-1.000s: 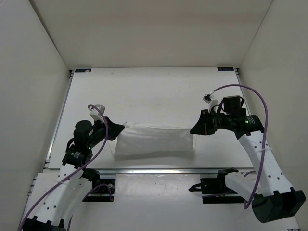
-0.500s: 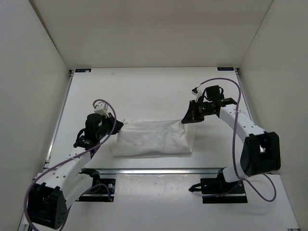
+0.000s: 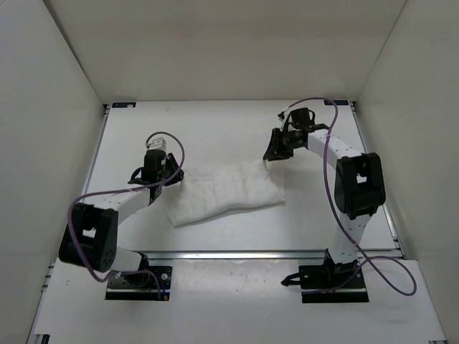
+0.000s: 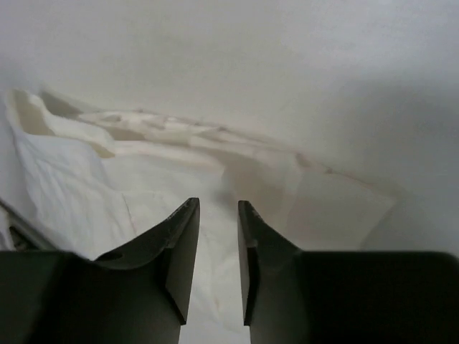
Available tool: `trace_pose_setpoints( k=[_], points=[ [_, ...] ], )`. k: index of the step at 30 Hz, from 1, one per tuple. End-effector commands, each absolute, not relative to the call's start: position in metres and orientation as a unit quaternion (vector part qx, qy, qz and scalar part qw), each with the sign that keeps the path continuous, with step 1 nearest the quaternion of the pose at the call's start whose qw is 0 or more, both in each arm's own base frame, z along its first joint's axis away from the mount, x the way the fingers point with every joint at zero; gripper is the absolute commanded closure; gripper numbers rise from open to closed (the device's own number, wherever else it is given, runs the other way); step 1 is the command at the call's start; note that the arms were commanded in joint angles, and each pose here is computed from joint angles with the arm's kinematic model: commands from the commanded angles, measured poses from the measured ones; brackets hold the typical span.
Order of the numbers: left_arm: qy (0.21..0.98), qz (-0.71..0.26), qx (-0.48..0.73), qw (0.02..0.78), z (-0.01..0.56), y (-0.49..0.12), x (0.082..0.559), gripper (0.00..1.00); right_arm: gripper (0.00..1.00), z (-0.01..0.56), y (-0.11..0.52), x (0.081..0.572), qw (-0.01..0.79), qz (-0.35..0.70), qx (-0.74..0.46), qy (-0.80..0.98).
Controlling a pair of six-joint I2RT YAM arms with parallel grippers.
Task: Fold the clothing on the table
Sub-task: Fold the skirt
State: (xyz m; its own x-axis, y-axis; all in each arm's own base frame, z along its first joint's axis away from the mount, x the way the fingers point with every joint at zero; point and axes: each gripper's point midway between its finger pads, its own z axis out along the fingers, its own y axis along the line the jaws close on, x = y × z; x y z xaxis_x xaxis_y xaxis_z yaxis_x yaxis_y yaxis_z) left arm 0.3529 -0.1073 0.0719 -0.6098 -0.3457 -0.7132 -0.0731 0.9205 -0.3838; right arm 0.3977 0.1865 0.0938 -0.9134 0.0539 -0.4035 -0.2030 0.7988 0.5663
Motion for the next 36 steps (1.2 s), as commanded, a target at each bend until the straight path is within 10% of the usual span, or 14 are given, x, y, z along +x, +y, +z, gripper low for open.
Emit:
trace_pose_setpoints(
  k=[1,7,16,18,22,36],
  points=[
    [0.868,-0.110,-0.160,0.457,0.083,-0.075,0.389,0.53,0.72,0.108,0.158,0.457,0.270,0.238,-0.005,0.933],
    [0.853,-0.134,-0.149,0.483,0.138,-0.080,0.427,0.49,0.51,0.162,0.129,0.477,0.332,0.188,0.016,0.924],
    [0.866,-0.263,-0.136,0.403,0.097,-0.128,0.312,0.46,0.50,0.111,0.117,0.343,0.290,0.348,0.113,0.884],
    [0.856,-0.277,-0.145,0.412,0.099,-0.129,0.299,0.47,0.53,0.110,0.120,0.329,0.302,0.373,0.123,0.869],
    [0.838,-0.311,-0.147,0.424,0.104,-0.139,0.291,0.51,1.00,0.125,0.139,0.314,0.336,0.434,0.094,0.831],
    [0.867,-0.313,-0.166,0.350,0.039,-0.158,0.271,0.56,1.00,0.144,0.290,0.290,0.188,0.571,-0.010,0.799]
  ],
)
